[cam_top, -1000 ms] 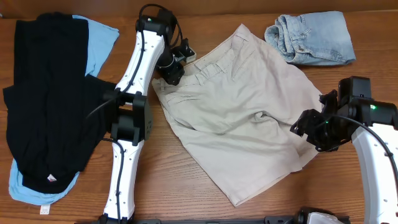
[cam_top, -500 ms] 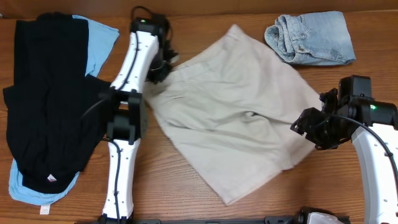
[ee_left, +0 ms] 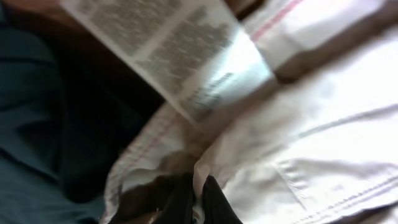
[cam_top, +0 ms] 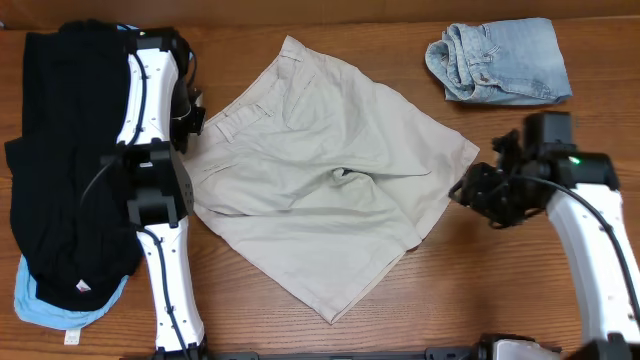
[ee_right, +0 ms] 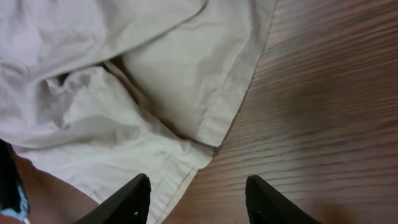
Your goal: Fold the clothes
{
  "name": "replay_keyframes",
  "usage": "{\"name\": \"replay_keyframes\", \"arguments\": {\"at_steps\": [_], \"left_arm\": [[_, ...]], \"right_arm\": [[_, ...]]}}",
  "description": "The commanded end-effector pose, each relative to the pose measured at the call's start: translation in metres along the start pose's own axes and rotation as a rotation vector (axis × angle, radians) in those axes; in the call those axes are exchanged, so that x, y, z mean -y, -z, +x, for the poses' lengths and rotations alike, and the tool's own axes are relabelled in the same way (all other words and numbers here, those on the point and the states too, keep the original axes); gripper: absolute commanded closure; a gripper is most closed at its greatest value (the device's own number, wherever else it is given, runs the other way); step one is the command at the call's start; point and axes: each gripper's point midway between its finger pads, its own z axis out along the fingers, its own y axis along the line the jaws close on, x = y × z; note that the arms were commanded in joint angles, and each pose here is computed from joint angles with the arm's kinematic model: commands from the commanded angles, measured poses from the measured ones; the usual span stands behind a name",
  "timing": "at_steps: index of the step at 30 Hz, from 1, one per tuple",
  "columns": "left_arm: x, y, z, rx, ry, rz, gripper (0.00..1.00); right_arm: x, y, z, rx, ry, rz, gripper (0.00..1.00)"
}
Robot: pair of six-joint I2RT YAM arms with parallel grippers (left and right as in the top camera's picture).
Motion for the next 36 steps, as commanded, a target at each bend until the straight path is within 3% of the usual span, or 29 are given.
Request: {"name": "replay_keyframes", "arguments": {"at_steps": [1, 10, 16, 22, 26, 36], "left_arm": [[0.020, -0.003, -0.002, -0.009, 0.009, 0.067, 0.96], [0.023, -0.003, -0.003, -0.003, 0.009, 0.085, 0.96], [0.024, -0.003, -0.006, 0.008, 0.010, 0.090, 0.96], [0.024, -0.003, -0.006, 0.007, 0.010, 0.091, 0.96], [0.024, -0.003, -0.004, 0.002, 0.009, 0.091, 0.96], [0.024, -0.003, -0.002, -0.007, 0.011, 0.092, 0.96]], "right_arm": [[-0.006, -0.025, 0.015, -0.106, -0.008, 0.018, 0.47], [-0.017, -0.092, 0.069, -0.226, 0.001, -0.004, 0.47], [-0.009, -0.122, 0.062, -0.123, 0.019, 0.002, 0.48], [-0.003, -0.131, 0.058, -0.079, -0.002, 0.005, 0.65], [0.010, -0.133, 0.062, -0.077, -0.044, 0.063, 0.96], [0.044, -0.118, 0.051, -0.054, -0.171, 0.120, 0.96]]}}
